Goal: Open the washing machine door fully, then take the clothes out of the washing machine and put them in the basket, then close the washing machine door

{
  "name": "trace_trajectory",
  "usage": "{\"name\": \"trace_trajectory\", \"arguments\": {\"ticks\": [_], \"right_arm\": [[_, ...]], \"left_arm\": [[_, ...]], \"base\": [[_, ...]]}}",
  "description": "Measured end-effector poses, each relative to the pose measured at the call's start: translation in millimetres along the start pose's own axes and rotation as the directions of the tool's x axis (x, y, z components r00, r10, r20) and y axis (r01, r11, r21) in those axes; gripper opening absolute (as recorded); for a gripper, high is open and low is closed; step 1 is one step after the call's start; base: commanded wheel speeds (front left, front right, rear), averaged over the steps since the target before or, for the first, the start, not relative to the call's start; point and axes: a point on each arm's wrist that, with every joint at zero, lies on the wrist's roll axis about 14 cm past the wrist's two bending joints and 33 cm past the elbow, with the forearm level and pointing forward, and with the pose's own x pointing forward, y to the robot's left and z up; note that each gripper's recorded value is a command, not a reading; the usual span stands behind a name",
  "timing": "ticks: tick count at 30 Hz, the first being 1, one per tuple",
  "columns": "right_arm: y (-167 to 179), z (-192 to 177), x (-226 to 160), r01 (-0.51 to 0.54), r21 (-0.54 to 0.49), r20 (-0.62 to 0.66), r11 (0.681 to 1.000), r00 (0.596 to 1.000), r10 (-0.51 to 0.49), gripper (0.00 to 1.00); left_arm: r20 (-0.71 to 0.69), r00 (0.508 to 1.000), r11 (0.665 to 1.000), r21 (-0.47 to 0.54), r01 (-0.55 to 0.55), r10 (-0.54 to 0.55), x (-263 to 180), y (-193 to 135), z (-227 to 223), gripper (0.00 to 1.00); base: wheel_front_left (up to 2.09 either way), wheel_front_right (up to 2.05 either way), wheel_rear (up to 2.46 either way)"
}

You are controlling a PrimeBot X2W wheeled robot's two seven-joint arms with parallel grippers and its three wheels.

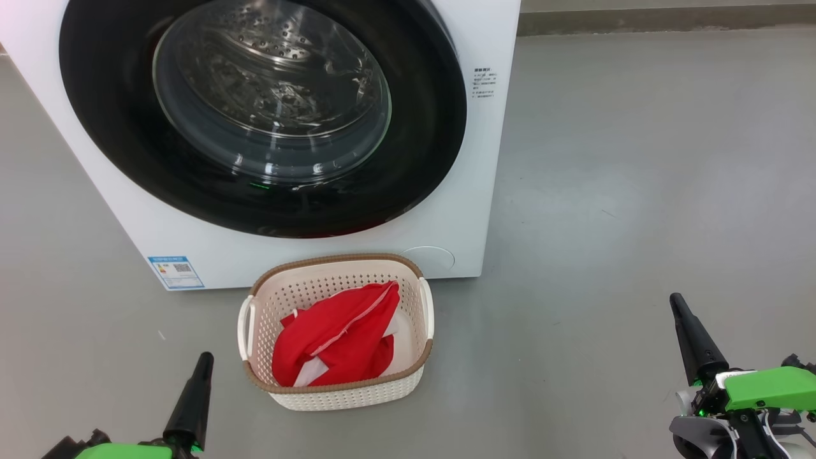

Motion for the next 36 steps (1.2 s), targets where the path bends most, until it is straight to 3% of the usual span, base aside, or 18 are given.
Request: {"name": "trace_trajectory", "arguments": {"ticks": [36], "right_arm": [[-0.9,0.1,-0.2,0.003,0.003,-0.002,1.000,1.000,-0.003,0.00]], "left_arm": [[-0.001,1.000,1.000,-0.005,0.001,-0.001,-0.1,-0.1,0.4,0.00]], "base": [[0.00,0.00,0.00]]}}
